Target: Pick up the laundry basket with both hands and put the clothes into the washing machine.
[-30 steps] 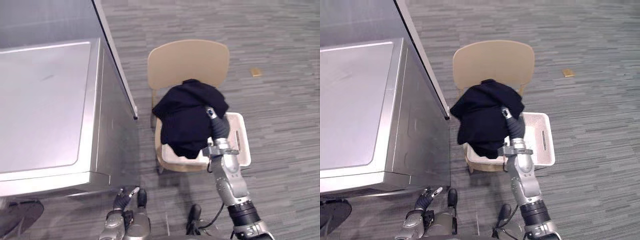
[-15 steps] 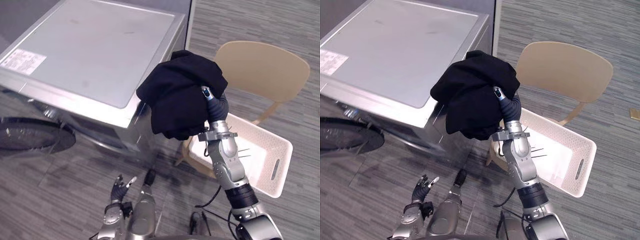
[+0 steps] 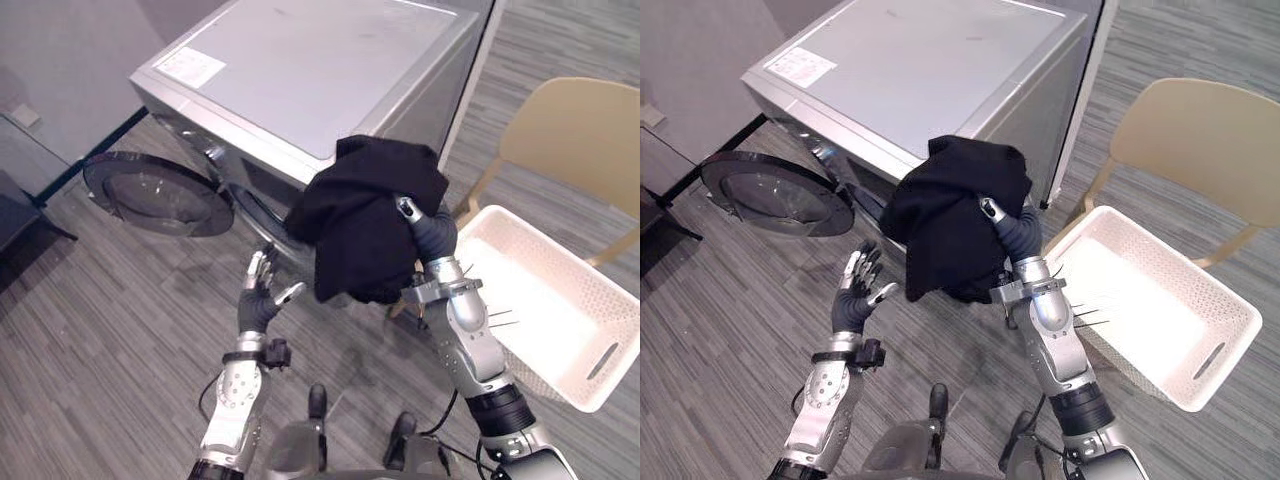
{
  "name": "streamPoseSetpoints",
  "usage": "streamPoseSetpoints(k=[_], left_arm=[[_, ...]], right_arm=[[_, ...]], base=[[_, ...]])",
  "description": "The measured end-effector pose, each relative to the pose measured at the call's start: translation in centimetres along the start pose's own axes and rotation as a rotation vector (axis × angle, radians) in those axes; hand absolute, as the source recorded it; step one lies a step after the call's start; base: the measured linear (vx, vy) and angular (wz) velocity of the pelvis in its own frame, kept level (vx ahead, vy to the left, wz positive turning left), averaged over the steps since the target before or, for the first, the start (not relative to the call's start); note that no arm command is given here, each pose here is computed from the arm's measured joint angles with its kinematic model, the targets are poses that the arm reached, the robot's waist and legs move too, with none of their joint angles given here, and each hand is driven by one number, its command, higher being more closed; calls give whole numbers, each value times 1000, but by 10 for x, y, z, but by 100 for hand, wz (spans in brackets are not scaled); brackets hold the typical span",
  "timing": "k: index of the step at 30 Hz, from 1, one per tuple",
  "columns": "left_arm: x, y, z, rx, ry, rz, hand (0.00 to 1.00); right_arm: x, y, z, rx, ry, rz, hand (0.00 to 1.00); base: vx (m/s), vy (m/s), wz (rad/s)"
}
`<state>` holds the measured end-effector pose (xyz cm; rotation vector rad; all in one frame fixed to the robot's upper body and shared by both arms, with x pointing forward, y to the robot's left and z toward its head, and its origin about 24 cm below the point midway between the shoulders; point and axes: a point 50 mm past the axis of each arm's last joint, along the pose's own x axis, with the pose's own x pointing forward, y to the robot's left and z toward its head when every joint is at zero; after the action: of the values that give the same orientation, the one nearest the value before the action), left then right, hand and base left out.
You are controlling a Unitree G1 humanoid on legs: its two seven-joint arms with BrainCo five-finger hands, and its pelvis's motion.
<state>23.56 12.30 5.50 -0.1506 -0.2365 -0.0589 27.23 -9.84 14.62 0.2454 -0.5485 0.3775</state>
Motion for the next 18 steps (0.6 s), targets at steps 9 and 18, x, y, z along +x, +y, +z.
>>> streamPoseSetpoints(k=[9,18], left_arm=[[8,-18,4,63,-33,-57,100],[4,-27,-5,155,-6,-115,100]], right_arm=[[-9,55,-34,284,146,186,100],[-38,32,-55,311,300,133,0]], base=[[-4,44,-1],[-14,-39,4]])
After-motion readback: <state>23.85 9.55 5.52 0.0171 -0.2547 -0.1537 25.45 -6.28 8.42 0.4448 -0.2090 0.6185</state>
